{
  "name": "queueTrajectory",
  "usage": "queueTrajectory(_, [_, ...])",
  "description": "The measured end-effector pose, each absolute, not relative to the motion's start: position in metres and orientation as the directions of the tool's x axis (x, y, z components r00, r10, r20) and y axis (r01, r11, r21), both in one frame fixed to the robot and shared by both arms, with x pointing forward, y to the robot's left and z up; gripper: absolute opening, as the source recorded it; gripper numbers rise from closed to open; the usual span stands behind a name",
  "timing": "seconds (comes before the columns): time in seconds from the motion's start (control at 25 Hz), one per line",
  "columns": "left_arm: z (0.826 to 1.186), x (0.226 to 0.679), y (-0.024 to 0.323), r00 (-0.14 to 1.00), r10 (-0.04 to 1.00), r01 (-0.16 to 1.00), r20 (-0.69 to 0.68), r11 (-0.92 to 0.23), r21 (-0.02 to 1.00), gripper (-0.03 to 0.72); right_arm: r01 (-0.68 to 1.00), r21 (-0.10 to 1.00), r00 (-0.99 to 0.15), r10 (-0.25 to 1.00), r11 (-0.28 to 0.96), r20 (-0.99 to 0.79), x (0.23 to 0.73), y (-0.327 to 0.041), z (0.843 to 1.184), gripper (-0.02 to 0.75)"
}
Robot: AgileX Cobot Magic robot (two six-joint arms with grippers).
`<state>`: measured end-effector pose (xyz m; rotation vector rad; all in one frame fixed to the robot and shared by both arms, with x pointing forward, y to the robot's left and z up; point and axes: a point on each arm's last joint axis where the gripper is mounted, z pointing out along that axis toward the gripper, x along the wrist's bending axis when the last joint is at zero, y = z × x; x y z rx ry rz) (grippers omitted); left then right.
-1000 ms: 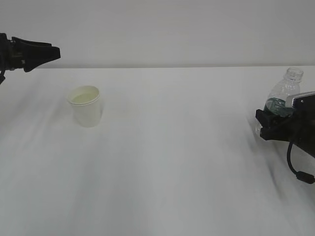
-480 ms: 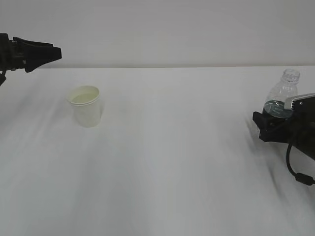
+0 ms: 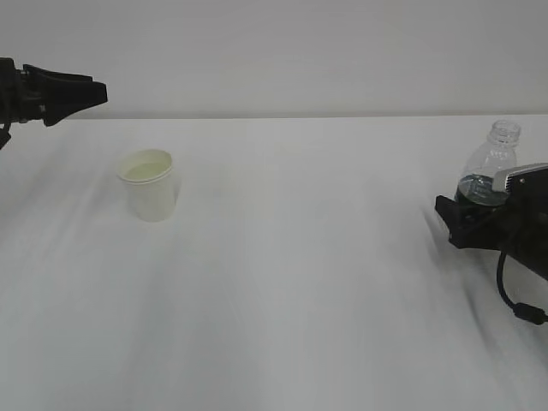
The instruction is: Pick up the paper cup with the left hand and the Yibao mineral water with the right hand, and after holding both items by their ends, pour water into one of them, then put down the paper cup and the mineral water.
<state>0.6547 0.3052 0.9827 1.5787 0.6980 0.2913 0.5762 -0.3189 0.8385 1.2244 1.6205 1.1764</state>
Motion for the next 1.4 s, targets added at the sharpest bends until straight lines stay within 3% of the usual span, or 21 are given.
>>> queueTrajectory(0.96, [0.984, 0.655, 0.306, 0.775, 0.592, 0.258, -0.22, 0.021, 0.966, 0.435, 0.285, 0.948, -0.201, 0.976, 0.142, -0.085, 0.515, -0.314, 0.871, 0.605])
queueTrajectory(1.4, [0.987, 0.658, 0.307, 0.756, 0.609, 0.247, -0.239, 0.074, 0.966, 0.436, 0.211, 0.969, -0.184, 0.979, 0.126, -0.088, 0.48, -0.309, 0.908, 0.605])
